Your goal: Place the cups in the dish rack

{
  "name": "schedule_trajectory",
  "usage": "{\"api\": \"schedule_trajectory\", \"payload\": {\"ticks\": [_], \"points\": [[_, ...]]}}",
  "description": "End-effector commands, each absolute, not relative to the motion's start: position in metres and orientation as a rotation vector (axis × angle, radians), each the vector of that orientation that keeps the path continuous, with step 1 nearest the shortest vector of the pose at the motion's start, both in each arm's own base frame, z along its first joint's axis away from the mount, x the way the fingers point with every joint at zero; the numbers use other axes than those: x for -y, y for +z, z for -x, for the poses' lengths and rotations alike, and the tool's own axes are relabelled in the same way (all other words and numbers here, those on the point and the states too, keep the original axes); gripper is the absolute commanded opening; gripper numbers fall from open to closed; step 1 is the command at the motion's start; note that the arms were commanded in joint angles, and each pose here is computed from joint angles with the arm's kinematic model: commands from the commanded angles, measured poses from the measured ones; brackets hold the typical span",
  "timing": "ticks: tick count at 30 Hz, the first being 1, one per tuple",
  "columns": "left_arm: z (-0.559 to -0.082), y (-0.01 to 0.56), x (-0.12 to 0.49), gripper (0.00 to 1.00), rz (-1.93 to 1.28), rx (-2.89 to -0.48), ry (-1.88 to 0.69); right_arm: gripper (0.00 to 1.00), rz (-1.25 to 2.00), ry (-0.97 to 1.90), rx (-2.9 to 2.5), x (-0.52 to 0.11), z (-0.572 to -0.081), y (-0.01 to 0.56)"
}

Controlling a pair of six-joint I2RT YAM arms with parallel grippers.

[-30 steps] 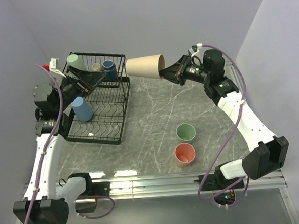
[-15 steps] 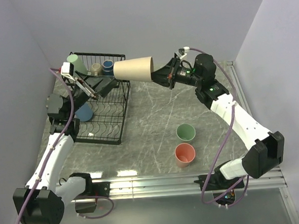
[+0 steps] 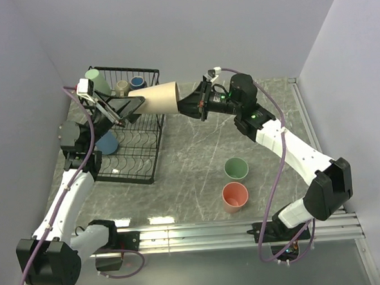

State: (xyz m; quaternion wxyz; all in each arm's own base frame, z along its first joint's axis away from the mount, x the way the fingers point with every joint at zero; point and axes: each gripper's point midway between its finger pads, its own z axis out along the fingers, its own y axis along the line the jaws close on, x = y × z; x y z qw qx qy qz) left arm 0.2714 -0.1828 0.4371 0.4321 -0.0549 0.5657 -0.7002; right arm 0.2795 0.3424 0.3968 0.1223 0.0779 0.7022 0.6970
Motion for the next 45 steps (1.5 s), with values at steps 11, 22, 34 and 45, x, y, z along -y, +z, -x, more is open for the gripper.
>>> {"api": "schedule_trajectory", "payload": {"ticks": [11,22,34,45], "points": [[-0.261,0.456,0.183,0.43,0.056,-1.362,-1.722,0.00,-0.165,2.070,-1.963,-0.343,-0.275,0.420],[-0.283,0.432,0.171,0.20,0.106,-1.624,-1.433,0.48,-0.217,1.632,-2.073,-0.285,-0.308,0.387],[-0.316,0.356,0.082,0.00,0.299,-1.966,-0.591,0.54,-0.545,1.115,-2.285,-0.167,-0.291,0.278],[-0.330,0.261,0.033,0.00,0.328,-2.116,-0.180,0.53,-0.516,0.977,-2.378,-0.153,-0.271,0.252]]}}
